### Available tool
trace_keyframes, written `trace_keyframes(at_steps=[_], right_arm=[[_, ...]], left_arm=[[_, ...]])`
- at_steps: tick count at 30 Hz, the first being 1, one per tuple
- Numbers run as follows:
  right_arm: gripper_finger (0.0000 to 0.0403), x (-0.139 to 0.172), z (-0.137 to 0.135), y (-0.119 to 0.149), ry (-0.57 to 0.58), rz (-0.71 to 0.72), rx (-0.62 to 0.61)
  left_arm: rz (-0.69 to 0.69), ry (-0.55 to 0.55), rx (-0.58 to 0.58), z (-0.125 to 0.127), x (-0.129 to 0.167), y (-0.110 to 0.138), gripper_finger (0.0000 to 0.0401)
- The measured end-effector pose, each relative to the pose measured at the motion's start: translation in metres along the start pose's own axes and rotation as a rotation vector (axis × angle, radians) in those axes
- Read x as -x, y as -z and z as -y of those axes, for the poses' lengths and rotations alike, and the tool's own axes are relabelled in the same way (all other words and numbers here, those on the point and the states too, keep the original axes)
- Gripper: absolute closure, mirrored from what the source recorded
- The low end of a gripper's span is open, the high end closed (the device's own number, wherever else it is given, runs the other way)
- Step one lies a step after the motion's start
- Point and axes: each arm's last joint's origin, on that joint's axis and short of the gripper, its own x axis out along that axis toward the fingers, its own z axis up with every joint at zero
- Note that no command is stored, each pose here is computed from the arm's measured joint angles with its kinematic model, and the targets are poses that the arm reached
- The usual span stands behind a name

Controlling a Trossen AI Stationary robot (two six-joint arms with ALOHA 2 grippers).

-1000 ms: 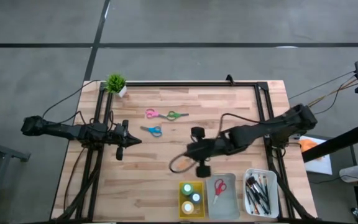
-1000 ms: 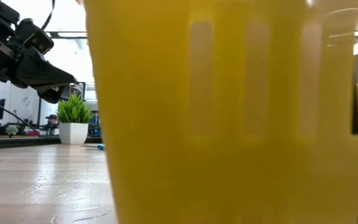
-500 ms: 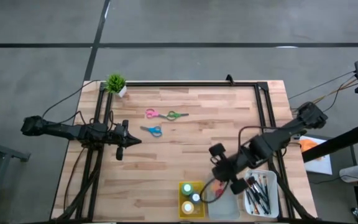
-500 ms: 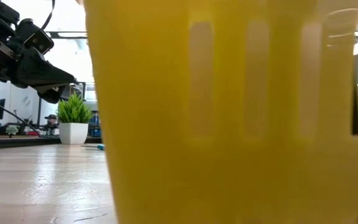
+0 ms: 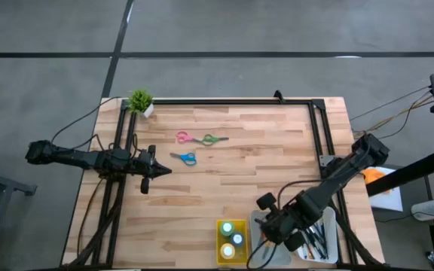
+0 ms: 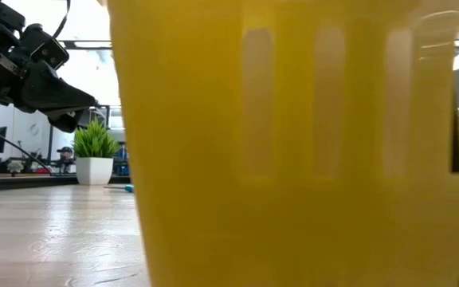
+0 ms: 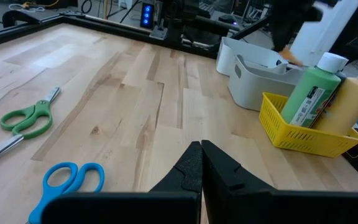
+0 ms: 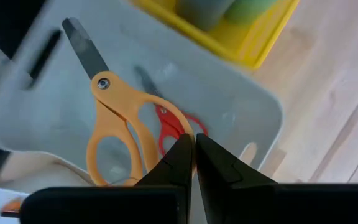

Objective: Pick & Place Paint Supplies
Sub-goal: Put the yellow scissors into the gray bin

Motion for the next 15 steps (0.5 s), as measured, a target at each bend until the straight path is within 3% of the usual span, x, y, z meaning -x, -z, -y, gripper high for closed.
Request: trace_keyframes(at_steps=[7, 15], right_arm=[[0.0392, -0.032, 0.003, 0.01, 0.013, -0.079, -0.002], [0.0392, -0.051, 0.003, 0.017, 0.005, -0.016, -0.008]], left_arm=[[0.0, -0.001, 0.0, 0.0, 0.0, 0.0, 0.0401], [0.0, 0.0, 0.0, 0.0, 0.0, 0.0, 0.0401]])
